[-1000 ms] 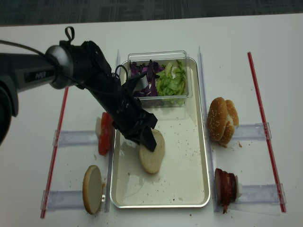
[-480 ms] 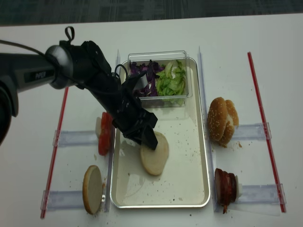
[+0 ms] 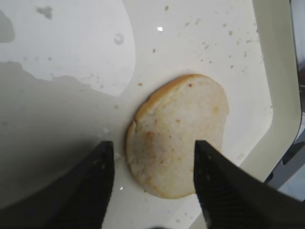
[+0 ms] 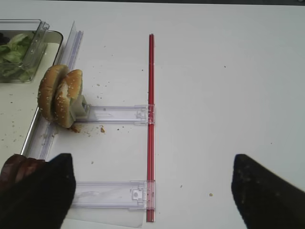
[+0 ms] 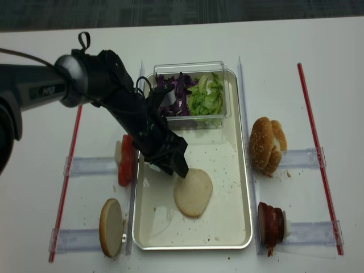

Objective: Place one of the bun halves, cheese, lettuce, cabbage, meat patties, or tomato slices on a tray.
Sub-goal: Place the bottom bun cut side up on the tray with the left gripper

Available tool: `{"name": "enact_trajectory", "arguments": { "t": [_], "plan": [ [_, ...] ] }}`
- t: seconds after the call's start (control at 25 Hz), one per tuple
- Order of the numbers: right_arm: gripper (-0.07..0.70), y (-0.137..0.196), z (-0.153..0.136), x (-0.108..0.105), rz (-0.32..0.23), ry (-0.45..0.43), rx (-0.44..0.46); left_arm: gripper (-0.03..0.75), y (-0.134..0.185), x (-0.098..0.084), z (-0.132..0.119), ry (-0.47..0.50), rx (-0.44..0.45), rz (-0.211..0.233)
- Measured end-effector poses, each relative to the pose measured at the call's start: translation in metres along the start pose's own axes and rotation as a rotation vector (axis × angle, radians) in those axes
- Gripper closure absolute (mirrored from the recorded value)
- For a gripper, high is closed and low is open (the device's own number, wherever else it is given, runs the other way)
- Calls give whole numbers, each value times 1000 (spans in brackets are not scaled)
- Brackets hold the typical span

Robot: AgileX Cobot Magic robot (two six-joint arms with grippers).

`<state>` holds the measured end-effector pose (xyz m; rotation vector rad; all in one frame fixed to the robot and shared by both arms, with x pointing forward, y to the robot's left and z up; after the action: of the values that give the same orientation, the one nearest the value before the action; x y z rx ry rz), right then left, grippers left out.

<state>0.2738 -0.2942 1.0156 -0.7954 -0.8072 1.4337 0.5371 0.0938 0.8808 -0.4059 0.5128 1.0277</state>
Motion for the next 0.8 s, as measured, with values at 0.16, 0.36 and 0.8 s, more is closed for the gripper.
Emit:
{"name": "enact_trajectory", "arguments": {
  "t": [0.16, 0.36, 0.8],
  "plan": [
    [-45, 0, 0, 0, 0, 0, 0, 351, -1, 0, 0, -3, -4, 0],
    [-45, 0, 0, 0, 0, 0, 0, 347, -2, 0, 1, -6, -10, -5],
    [-45, 0, 0, 0, 0, 0, 0, 347, -21, -22, 32, 18, 33, -27]
  ]
}}
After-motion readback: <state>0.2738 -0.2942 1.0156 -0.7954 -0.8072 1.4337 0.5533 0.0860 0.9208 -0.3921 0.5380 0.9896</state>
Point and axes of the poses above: a point on each arm's last joint axis where the gripper is mounted, z pointing back along that axis away from the gripper, x along the wrist's bending axis when the last joint is at zero, y = z × x, the point moved 5 cm from there along -z, pointing out along that axis toward the gripper
